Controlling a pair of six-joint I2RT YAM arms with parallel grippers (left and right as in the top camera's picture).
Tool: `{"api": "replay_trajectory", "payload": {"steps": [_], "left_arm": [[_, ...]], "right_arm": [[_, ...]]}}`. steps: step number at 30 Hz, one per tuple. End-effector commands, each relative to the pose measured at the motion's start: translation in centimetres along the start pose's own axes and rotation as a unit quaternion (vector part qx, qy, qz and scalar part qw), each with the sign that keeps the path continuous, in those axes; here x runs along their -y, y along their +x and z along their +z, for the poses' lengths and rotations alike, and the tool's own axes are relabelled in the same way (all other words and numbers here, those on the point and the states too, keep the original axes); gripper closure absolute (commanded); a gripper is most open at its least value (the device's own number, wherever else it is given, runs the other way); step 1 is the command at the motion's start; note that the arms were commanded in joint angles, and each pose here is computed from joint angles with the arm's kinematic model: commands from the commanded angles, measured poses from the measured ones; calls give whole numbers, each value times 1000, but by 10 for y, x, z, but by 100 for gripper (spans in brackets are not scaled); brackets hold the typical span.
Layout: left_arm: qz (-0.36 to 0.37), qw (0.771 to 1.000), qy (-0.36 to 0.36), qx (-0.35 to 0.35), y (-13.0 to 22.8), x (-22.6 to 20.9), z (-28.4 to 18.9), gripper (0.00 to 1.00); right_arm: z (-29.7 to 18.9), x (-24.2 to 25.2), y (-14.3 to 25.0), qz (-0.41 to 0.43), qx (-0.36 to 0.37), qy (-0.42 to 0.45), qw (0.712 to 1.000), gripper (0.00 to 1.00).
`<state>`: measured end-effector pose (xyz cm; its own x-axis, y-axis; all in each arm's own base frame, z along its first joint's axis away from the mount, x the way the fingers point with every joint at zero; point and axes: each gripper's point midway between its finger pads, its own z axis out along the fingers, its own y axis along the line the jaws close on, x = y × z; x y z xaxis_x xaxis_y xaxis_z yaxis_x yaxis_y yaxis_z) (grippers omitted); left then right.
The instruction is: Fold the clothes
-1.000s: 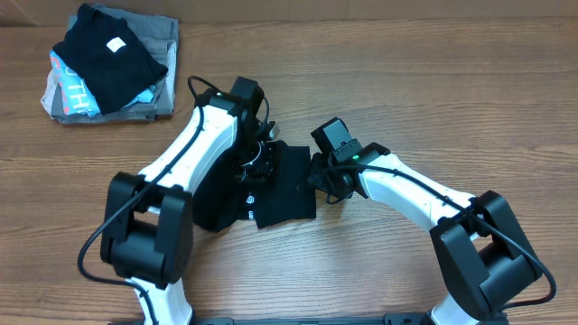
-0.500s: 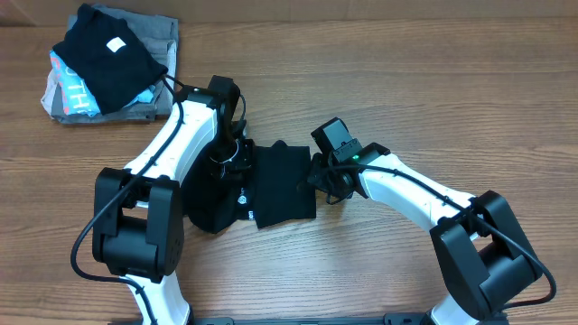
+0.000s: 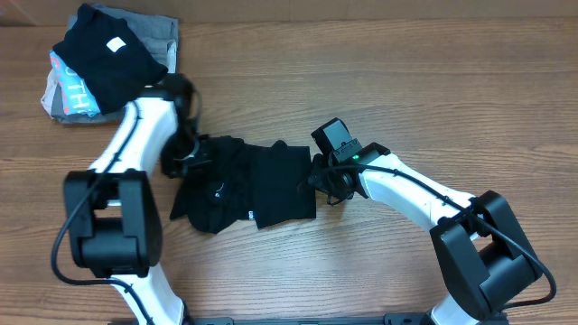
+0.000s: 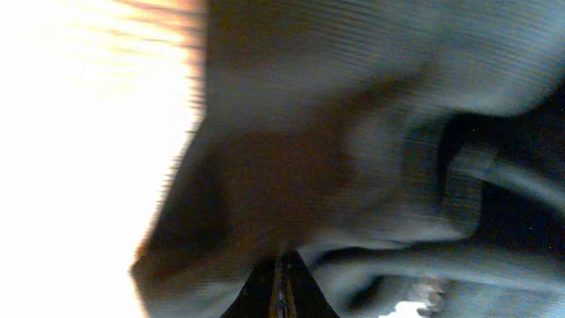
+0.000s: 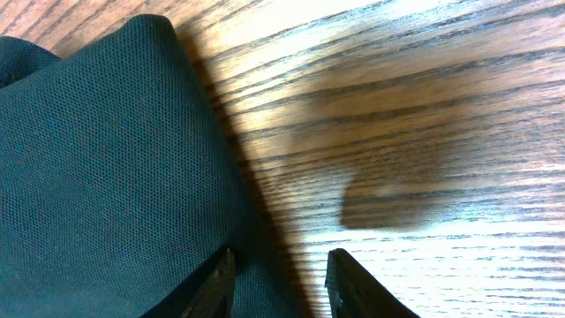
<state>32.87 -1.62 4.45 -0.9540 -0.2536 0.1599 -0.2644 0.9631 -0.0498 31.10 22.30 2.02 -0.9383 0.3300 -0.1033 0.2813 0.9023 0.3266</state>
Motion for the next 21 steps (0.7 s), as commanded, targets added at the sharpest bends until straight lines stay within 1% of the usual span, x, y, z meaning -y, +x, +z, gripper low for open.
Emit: {"api": "replay_trajectory", "payload": {"steps": [1, 5, 8, 12, 15, 18, 21], "left_arm": [[-42, 999, -7, -8, -1, -32, -1, 96], [-80, 996, 16, -29, 6, -49, -6, 96], [-82, 995, 43, -19, 6, -44, -15, 96], [-27, 993, 104, 38, 4, -13, -48, 96], [19, 987, 145, 71, 13, 18, -75, 96], [66, 984, 146, 71, 24, 42, -77, 96], [93, 985, 140, 47, 33, 61, -62, 96]], "right_arm": [[0, -2, -1, -5, 1, -1, 1000, 62], [0, -3, -1, -5, 2, -2, 1000, 61], [0, -3, -2, -5, 3, -4, 1000, 61], [1, -4, -2, -5, 5, -5, 1000, 61], [0, -6, -3, -6, 7, -8, 1000, 60], [0, -6, -4, -6, 8, -10, 1000, 59], [0, -6, -4, -6, 8, -10, 1000, 58]]}}
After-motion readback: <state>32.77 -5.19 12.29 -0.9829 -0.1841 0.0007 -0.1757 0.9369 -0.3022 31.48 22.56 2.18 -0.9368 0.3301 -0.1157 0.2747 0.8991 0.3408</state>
